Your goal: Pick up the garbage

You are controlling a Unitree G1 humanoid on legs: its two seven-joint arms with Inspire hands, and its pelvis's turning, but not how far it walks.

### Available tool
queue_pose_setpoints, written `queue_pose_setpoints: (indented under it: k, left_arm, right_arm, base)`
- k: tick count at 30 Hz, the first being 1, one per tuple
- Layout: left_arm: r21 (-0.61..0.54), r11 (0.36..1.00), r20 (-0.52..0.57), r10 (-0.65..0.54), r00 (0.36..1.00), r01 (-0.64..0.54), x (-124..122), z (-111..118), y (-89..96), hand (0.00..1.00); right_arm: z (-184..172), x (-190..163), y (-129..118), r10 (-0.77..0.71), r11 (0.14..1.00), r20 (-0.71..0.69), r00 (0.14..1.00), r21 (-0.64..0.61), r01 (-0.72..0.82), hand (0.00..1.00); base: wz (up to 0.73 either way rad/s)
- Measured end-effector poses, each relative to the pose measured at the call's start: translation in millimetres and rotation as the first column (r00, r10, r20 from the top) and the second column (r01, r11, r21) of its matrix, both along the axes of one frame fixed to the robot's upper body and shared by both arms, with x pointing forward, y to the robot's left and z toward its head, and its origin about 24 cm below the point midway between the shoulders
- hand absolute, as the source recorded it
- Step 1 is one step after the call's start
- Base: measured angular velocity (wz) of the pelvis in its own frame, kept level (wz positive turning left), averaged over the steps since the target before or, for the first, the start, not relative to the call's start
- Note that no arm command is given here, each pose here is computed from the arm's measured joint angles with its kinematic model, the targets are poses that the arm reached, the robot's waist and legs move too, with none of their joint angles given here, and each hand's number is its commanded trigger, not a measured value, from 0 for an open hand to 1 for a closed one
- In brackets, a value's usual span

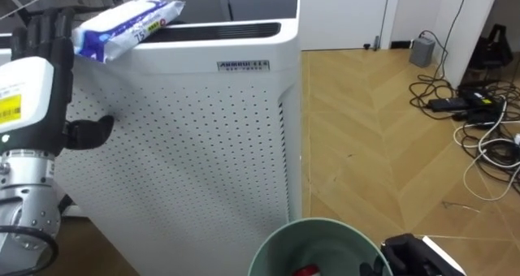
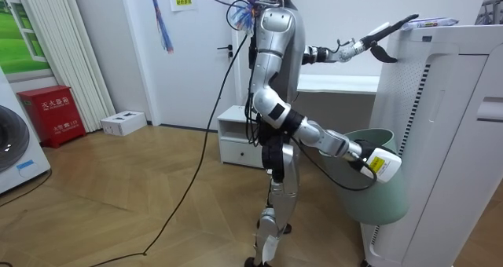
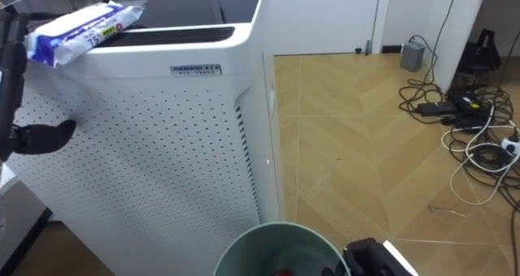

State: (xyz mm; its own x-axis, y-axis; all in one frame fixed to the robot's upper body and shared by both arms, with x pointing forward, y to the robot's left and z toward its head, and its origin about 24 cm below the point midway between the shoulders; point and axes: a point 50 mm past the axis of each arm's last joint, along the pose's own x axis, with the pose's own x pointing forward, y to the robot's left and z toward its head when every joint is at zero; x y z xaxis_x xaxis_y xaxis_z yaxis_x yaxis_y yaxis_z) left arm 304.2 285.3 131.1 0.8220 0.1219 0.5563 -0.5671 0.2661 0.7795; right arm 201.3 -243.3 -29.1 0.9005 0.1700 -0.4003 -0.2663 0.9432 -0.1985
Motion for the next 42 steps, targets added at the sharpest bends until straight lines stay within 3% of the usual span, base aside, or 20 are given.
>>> queue_pose_setpoints:
  k: [13,33,42]
  left_arm:
    - [0.027,1.0,0.17,-0.011,0.985,0.007,-4.4,17.2,-8.5,0.0]
    - [0.122,0.991,0.183,-0.075,0.98,0.053,-3.9,24.9,-26.5,0.0]
    - [0.173,0.976,0.092,-0.148,0.985,0.131,-1.0,21.8,-41.3,0.0]
  right_arm:
    - [-3.1,-1.1,5.0,0.021,1.0,-0.016,1.0,0.002,-0.021,1.0]
    - [-6.8,-2.9,6.6,0.031,1.0,-0.044,0.999,0.004,-0.031,1.0]
    - [-5.6,-2.7,3.5,0.026,1.0,-0.042,0.999,-0.011,-0.027,1.0]
  base:
    - [-0.01]
    - [0.01]
    - [0.0]
